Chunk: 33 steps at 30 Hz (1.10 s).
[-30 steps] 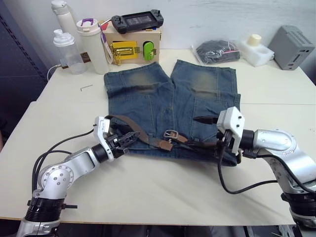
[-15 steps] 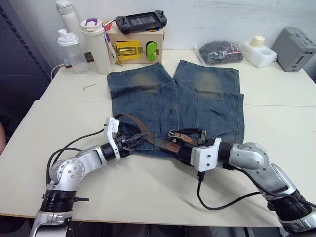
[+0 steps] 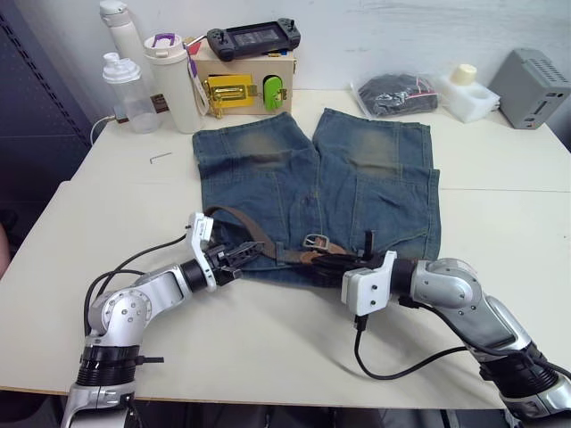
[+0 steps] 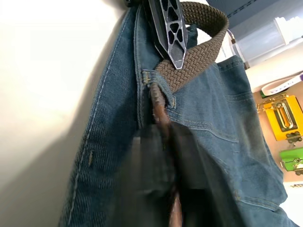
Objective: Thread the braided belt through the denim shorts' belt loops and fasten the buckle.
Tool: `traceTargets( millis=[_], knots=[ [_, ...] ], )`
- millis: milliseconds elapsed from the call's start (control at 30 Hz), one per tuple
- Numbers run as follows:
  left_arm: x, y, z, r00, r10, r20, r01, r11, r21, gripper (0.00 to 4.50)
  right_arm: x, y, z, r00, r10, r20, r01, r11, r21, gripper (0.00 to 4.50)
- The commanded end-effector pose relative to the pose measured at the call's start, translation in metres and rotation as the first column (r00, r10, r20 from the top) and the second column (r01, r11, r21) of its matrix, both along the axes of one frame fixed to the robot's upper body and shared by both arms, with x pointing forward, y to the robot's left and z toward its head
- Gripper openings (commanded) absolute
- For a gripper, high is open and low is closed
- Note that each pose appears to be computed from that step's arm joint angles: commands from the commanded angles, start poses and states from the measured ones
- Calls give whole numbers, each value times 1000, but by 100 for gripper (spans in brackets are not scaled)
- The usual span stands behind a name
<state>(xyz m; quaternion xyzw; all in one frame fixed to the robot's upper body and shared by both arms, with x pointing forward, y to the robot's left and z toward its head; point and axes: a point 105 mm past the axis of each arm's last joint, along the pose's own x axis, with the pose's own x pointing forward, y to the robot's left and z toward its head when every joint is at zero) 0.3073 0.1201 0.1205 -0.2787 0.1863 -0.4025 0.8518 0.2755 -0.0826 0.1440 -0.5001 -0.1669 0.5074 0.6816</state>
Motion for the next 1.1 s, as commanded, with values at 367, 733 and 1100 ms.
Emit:
traceTargets(
  millis=[367, 733, 1100],
  knots=[
    [-17, 5, 14, 991, -32, 129, 23, 997, 71, 145, -3, 4, 8, 999, 20, 30, -20, 1000, 21, 0],
    [-30, 9, -14, 976, 23, 216, -103, 925, 365, 92, -7, 2, 16, 999, 10, 47, -12, 999, 49, 0],
    [-46, 9, -70, 958, -125, 257, -85, 733, 674, 3, -10, -16, 63, 993, -53, 110, 41, 993, 110, 0]
  ],
)
